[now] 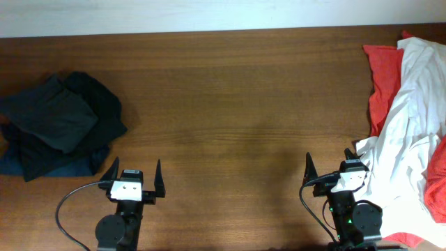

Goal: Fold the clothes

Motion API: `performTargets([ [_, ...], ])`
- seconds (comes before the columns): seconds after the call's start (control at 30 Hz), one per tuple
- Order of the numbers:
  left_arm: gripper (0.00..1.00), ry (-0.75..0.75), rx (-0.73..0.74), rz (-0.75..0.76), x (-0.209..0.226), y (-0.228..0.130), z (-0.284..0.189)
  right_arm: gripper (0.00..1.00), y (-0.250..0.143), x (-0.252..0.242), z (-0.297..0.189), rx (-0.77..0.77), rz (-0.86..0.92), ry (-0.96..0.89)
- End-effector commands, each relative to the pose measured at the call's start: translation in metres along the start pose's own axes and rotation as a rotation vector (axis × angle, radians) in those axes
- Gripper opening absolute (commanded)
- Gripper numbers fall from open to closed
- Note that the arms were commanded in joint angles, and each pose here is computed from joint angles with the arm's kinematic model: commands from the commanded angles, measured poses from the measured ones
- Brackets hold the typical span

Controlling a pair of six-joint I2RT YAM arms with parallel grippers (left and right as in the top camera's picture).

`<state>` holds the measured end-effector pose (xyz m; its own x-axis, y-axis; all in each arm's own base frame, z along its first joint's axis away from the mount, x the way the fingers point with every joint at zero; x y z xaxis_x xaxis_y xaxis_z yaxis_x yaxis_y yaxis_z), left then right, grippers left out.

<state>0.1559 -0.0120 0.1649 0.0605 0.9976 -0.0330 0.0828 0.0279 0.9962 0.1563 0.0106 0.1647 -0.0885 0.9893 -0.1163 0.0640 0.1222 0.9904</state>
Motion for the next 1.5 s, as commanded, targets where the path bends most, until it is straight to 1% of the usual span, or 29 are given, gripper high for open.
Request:
performTargets([
  [0.0, 0.99, 0.017, -0.005, 0.020, 0.002, -0.001, 0.000, 0.99, 0.001, 0.003, 0.000, -0.014, 0.016, 0.033],
  [0.07, 0.99, 0.018, -0.009, 0.019, 0.002, 0.000, 0.000, 0.99, 0.001, 0.007, 0.000, -0.016, 0.016, 0.084],
  [0.13, 0.99, -0.004, -0.010, 0.018, 0.000, 0.000, 0.000, 0.99, 0.002, 0.008, -0.001, -0.021, 0.015, 0.095],
  [0.23, 0.99, -0.005, -0.015, -0.079, 0.000, 0.003, -0.001, 0.99, 0.008, 0.006, -0.003, -0.003, 0.017, 0.091],
  [0.33, 0.99, -0.015, -0.020, -0.148, -0.001, 0.014, -0.002, 0.99, 0.019, 0.003, -0.006, 0.055, 0.021, 0.068],
  [0.43, 0.99, -0.012, 0.020, -0.147, -0.002, 0.033, -0.003, 0.99, 0.035, -0.001, -0.005, 0.120, 0.068, 0.053],
  [0.5, 0.99, -0.005, 0.086, -0.145, -0.003, 0.048, 0.000, 0.98, 0.051, -0.003, -0.002, 0.181, 0.070, 0.058],
  [0.6, 0.99, 0.005, 0.174, -0.143, -0.004, 0.073, 0.013, 0.99, 0.077, -0.006, 0.006, 0.340, 0.077, 0.071],
  [0.67, 0.99, 0.012, 0.244, -0.141, -0.005, 0.089, 0.026, 0.99, 0.090, -0.008, 0.015, 0.460, 0.081, 0.076],
  [0.7, 0.99, 0.019, 0.306, -0.139, -0.005, 0.097, 0.032, 0.99, 0.098, -0.010, 0.023, 0.545, 0.085, 0.084],
  [0.8, 0.99, 0.032, 0.422, -0.137, -0.006, 0.108, 0.042, 0.99, 0.111, -0.010, 0.041, 0.669, 0.099, 0.116],
  [0.87, 0.99, 0.035, 0.447, -0.136, -0.006, 0.112, 0.048, 0.99, 0.107, -0.011, 0.054, 0.733, 0.097, 0.104],
  [0.9, 0.99, 0.035, 0.450, -0.136, -0.006, 0.111, 0.050, 0.99, 0.095, -0.022, 0.059, 0.803, 0.123, -0.017],
  [0.93, 0.99, 0.036, 0.455, -0.136, -0.006, 0.110, 0.050, 0.99, 0.079, -0.043, 0.061, 0.887, 0.225, -0.278],
  [0.97, 0.99, 0.036, 0.456, -0.136, -0.006, 0.110, 0.050, 0.98, 0.067, -0.057, 0.062, 0.937, 0.282, -0.422],
  [1.0, 0.99, 0.036, 0.457, -0.136, -0.006, 0.110, 0.050, 0.85, 0.054, -0.070, 0.066, 0.991, 0.325, -0.495],
  [1.03, 0.99, 0.036, 0.457, -0.136, -0.006, 0.110, 0.050, 0.77, 0.042, -0.079, 0.069, 1.038, 0.354, -0.521],
  [1.07, 0.99, 0.035, 0.457, -0.136, -0.006, 0.110, 0.050, 0.75, 0.022, -0.090, 0.078, 1.106, 0.404, -0.532],
  [1.1, 0.99, 0.036, 0.456, -0.136, -0.006, 0.110, 0.050, 0.69, 0.009, -0.095, 0.083, 1.147, 0.418, -0.547],
  [1.13, 0.99, 0.036, 0.456, -0.136, -0.006, 0.110, 0.050, 0.67, -0.008, -0.100, 0.090, 1.197, 0.420, -0.563],
  [1.2, 0.99, 0.036, 0.457, -0.136, -0.006, 0.110, 0.050, 0.55, -0.031, -0.106, 0.097, 1.258, 0.415, -0.592],
  [1.33, 0.99, 0.037, 0.467, -0.135, -0.006, 0.108, 0.052, 0.52, -0.057, -0.114, 0.104, 1.311, 0.425, -0.619],
  [1.47, 0.99, 0.041, 0.503, -0.134, -0.006, 0.101, 0.058, 0.52, -0.058, -0.124, 0.100, 1.313, 0.407, -0.679],
])
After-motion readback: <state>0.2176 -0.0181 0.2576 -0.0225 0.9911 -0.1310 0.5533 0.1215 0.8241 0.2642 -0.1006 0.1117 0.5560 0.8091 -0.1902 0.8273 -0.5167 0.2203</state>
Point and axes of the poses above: each gripper's point midway between its finger pads, its own z axis out along the fingers, its own x axis along the line the jaws close on, y = z × x, the point moved 9 cm from there along -z, back along the fingers, and after that the axes turned 7 degrees about -z, right-handed, at the moved point
